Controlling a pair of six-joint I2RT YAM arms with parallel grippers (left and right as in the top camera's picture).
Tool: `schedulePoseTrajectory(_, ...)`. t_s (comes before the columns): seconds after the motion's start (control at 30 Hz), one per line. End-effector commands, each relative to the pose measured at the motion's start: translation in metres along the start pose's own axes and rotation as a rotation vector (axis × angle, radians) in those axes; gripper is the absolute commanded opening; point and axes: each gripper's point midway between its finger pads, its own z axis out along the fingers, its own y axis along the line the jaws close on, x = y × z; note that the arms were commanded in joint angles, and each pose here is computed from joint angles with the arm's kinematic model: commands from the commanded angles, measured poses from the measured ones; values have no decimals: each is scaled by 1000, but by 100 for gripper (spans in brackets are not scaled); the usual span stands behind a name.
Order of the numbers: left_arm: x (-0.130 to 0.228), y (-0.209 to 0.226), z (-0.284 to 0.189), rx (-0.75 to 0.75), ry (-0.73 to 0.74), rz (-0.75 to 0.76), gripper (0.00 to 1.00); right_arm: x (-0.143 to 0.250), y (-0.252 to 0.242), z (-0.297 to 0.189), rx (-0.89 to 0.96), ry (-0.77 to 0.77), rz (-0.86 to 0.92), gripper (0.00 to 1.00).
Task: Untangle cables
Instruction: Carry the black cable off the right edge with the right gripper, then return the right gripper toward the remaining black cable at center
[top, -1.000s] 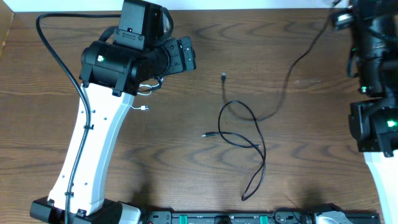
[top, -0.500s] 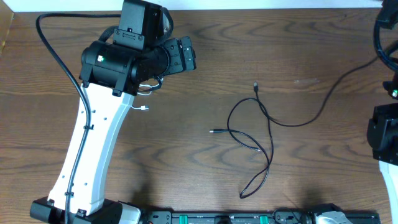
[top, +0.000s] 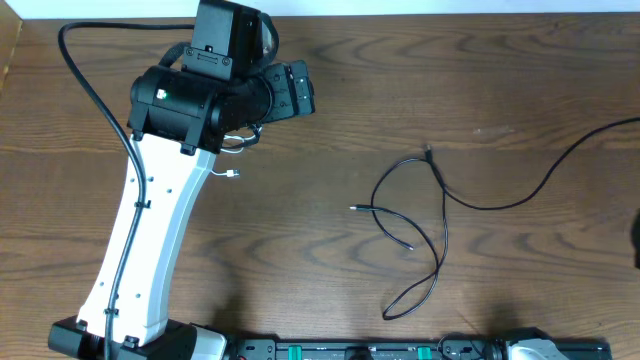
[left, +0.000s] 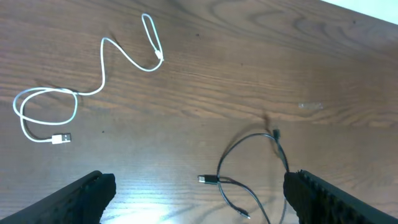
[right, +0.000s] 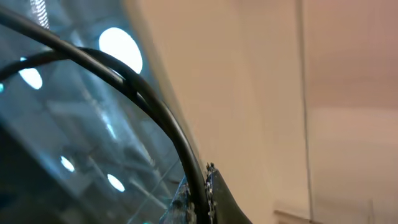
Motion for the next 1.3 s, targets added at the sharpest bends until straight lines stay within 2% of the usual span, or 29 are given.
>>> schedulePoseTrajectory(0.0, -3, 2, -2, -8, -8, -9, 94, 0, -41, 8, 77, 35, 346, 1)
schedulePoseTrajectory(0.07, -2, 2, -2, -8, -8, -9, 94, 8, -20, 9, -42, 110, 458, 1)
schedulePoseTrajectory(0.17, -1, 3, -2, -12, 0, -9, 93, 20, 71, -20, -431, 263, 566, 1)
schedulePoseTrajectory(0.27, 0, 3, -2, -13, 2, -10, 93, 19, 171, -99, -884, 408, 716, 1)
schedulePoseTrajectory(0.33, 0, 3, -2, -13, 2, -10, 93, 30, 224, -159, -1060, 558, 798, 1)
schedulePoseTrajectory(0.4, 0, 3, -2, -13, 2, -10, 94, 52, 263, -206, -1132, 679, 776, 1)
schedulePoseTrajectory(0.5, 0, 3, -2, -13, 1, -10, 93, 91, 314, -262, -1131, 850, 731, 1)
schedulePoseTrajectory(0.63, 0, 3, -2, -13, 1, -10, 94, 111, 361, -310, -1155, 923, 739, 1)
schedulePoseTrajectory(0.73, 0, 3, -2, -13, 1, -10, 93, 119, 382, -329, -1138, 1000, 799, 1)
schedulePoseTrajectory(0.8, 0, 3, -2, -13, 1, -10, 93, 124, 391, -328, -1111, 992, 799, 1)
schedulePoseTrajectory(0.9, 0, 3, -2, -13, 0, -10, 93, 141, 396, -313, -985, 1014, 776, 1)
schedulePoseTrajectory(1.0, -1, 3, -2, -12, 0, -10, 93, 168, 391, -306, -775, 1136, 786, 1)
schedulePoseTrajectory(1.1, -1, 3, -2, -13, 0, -9, 93, 186, 380, -335, -653, 1354, 822, 1)
schedulePoseTrajectory(1.27, 0, 3, -2, -14, 1, -5, 93, 188, 337, -410, -598, 1728, 812, 1)
